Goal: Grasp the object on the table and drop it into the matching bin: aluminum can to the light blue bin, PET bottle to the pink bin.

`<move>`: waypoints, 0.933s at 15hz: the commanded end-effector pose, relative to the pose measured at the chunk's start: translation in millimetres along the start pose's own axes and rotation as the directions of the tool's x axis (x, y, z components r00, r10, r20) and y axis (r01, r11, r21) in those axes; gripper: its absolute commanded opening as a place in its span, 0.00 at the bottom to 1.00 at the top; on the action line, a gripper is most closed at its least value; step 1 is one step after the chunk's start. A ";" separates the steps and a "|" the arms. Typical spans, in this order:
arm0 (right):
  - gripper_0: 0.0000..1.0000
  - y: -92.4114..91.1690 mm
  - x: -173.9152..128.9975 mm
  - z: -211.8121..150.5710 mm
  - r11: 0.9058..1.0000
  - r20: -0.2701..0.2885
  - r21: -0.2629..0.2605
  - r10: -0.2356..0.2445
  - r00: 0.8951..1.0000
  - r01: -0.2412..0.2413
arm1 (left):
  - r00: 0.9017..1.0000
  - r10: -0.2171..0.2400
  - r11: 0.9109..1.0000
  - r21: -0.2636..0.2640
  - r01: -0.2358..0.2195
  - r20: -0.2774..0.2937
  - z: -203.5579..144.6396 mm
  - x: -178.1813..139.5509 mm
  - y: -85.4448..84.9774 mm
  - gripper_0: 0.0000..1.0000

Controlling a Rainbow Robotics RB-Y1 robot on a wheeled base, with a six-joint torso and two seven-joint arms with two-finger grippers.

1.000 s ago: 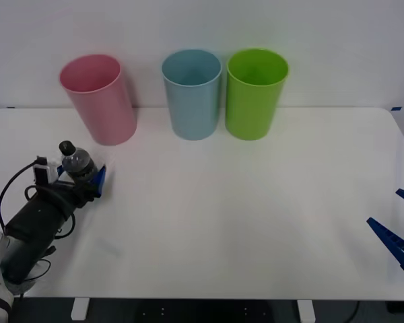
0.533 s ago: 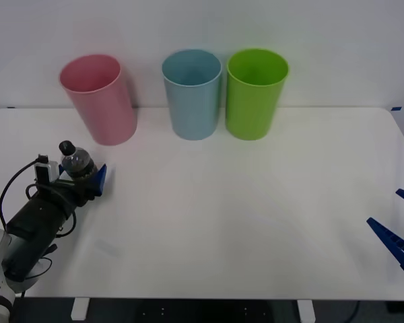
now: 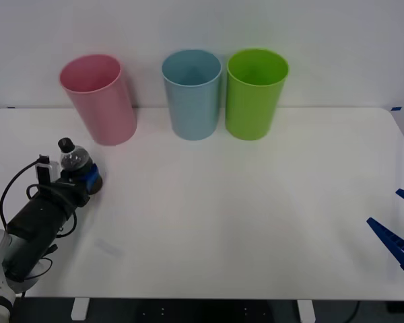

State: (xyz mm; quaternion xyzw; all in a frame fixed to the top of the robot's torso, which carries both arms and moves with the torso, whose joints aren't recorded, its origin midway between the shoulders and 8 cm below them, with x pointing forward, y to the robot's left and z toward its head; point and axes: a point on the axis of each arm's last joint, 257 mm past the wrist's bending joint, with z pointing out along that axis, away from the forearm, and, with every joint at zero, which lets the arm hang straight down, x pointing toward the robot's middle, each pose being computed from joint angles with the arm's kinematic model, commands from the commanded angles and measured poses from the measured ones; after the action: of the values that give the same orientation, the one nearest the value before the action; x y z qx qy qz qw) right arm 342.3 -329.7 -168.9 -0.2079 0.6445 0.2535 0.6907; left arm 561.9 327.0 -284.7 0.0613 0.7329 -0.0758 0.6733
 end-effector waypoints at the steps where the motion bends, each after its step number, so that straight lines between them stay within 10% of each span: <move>1: 1.00 0.0 0.0 0.0 1.000 0.000 0.000 0.000 1.000 0.000 | 1.000 -0.003 1.000 0.009 0.003 0.003 -1.2 0.0 -1.6 0.00; 14: 1.00 0.0 0.0 0.0 1.000 0.000 0.000 0.000 1.000 0.000 | 0.973 -0.102 0.995 0.025 0.099 0.207 -30.2 -109.4 4.7 0.00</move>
State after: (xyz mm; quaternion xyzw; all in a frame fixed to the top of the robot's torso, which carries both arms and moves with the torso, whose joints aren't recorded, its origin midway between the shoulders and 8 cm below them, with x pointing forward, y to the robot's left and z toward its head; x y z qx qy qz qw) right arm 342.2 -329.7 -168.9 -0.2079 0.6446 0.2535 0.6907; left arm 544.1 338.2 -183.3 0.0249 0.6655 -0.1143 0.7372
